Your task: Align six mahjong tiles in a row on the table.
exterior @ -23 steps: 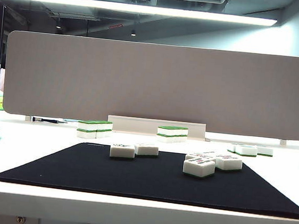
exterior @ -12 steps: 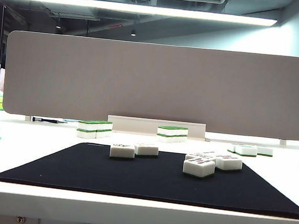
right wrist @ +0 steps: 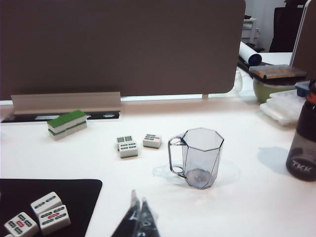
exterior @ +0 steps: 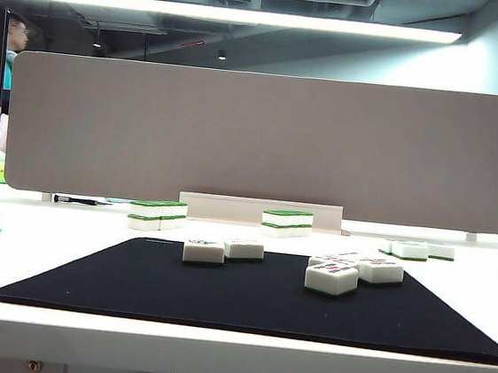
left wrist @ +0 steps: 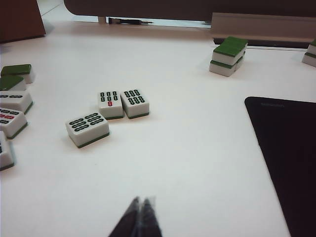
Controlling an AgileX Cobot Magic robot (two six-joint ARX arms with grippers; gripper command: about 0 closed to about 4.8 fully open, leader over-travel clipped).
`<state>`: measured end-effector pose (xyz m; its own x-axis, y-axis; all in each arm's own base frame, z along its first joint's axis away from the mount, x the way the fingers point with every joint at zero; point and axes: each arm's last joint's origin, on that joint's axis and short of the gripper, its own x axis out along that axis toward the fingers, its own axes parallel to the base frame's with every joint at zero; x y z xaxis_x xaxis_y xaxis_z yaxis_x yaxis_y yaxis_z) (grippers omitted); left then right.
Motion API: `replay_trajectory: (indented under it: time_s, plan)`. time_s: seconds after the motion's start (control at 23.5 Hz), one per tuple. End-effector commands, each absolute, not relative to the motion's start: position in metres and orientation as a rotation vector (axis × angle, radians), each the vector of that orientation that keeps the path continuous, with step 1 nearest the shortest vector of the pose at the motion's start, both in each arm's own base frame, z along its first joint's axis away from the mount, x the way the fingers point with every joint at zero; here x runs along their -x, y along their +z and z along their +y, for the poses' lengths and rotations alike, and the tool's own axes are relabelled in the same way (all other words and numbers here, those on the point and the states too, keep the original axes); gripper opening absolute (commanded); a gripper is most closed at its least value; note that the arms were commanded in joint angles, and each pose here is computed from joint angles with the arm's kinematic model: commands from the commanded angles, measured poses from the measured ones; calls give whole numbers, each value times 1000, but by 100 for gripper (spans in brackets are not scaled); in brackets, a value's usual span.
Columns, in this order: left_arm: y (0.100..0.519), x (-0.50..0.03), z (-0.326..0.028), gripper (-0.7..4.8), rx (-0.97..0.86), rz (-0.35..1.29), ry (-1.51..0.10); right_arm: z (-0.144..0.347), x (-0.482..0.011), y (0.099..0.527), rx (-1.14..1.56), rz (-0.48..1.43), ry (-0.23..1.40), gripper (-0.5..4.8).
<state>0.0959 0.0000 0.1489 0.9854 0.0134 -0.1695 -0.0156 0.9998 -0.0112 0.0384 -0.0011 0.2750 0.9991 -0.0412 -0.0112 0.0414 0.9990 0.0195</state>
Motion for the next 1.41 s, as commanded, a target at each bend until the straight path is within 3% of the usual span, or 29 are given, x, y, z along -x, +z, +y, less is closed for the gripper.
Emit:
replay_trajectory:
  time_s: [0.04,0.38,1.15,1.41]
  plan:
    - [147,-96,0,-6,4,184,17,-1,-27,285,-17,14,-37,-1]
    - [147,-96,0,-6,4,184,17,0,3,304,-18,60,18,-1]
    - [147,-96,0,-6,4,184,17,12,49,314,-61,210,430,-1]
    - [148,-96,0,-6,7,182,15,12,55,309,-82,289,454,-1]
